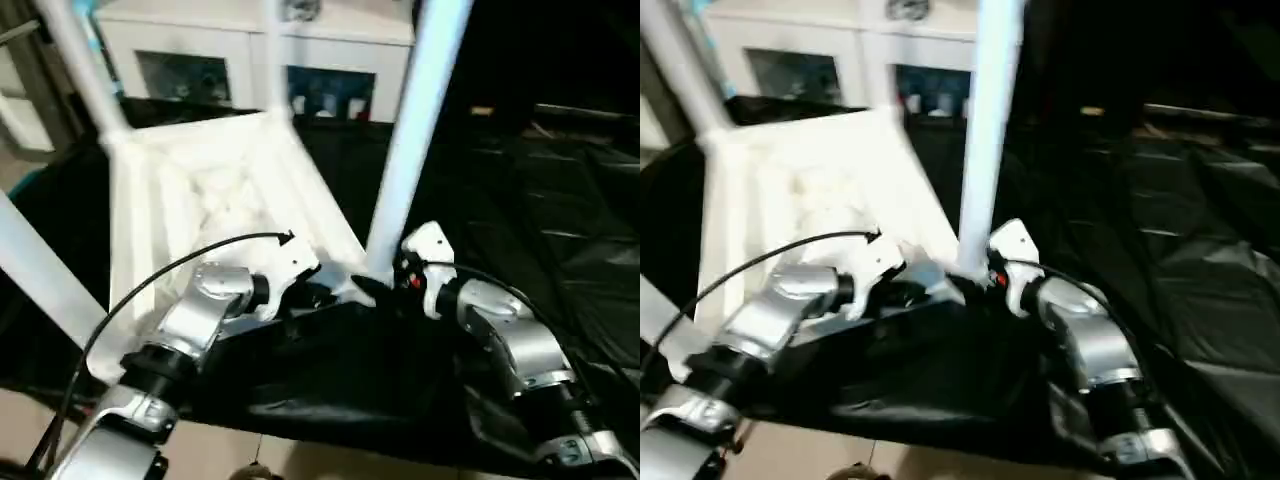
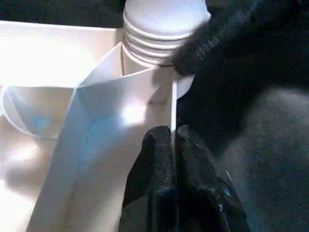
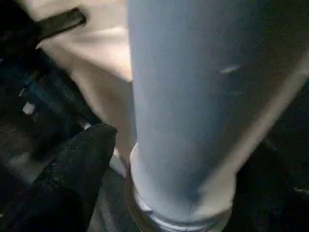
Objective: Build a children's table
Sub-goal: Rotate leg to tighten
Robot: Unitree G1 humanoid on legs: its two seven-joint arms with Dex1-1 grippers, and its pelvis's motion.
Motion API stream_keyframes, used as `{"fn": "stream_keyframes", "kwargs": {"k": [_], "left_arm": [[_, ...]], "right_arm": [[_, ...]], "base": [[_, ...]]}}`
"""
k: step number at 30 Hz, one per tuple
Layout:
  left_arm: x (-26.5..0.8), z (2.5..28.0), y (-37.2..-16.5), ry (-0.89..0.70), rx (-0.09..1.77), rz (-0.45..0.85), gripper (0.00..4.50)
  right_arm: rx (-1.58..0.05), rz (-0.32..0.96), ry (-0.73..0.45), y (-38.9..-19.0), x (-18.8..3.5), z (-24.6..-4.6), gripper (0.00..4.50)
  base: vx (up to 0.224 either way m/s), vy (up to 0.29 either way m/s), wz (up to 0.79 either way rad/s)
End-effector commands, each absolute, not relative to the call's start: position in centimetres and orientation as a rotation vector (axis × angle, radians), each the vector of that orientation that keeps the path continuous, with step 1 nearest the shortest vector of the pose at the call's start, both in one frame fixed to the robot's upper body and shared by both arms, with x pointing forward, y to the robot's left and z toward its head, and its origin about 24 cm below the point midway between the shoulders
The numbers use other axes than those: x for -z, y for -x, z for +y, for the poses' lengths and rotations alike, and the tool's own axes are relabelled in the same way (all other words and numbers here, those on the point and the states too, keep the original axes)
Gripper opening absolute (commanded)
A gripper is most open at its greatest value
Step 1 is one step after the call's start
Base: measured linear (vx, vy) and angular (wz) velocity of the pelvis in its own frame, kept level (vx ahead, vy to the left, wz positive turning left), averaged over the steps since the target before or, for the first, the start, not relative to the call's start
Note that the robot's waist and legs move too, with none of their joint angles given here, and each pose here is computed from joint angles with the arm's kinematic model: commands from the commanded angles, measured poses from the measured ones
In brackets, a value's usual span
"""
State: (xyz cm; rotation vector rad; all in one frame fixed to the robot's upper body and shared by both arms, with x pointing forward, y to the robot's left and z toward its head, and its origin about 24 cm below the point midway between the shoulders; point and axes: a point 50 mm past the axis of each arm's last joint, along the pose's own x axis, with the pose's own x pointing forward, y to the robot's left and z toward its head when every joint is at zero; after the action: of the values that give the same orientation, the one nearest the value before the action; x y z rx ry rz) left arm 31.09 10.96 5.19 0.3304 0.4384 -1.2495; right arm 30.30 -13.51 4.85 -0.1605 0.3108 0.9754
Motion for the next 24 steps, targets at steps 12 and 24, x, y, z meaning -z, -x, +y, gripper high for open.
{"fn": "stream_keyframes", "kwargs": {"k": [12, 24], "left_arm": [[-6.7, 10.5, -30.1, -0.292, 1.416, 0.357, 0.0], [-6.4, 10.7, -30.0, -0.296, 1.41, 0.373, 0.0]], "right_arm": [[-1.203, 0.322, 0.117, -28.6, -5.0, -12.9, 3.59], [-1.215, 0.353, 0.107, -28.0, -4.3, -13.1, 2.73]], "base": [[0.0, 0.0, 0.0], [0.0, 0.0, 0.0]]}}
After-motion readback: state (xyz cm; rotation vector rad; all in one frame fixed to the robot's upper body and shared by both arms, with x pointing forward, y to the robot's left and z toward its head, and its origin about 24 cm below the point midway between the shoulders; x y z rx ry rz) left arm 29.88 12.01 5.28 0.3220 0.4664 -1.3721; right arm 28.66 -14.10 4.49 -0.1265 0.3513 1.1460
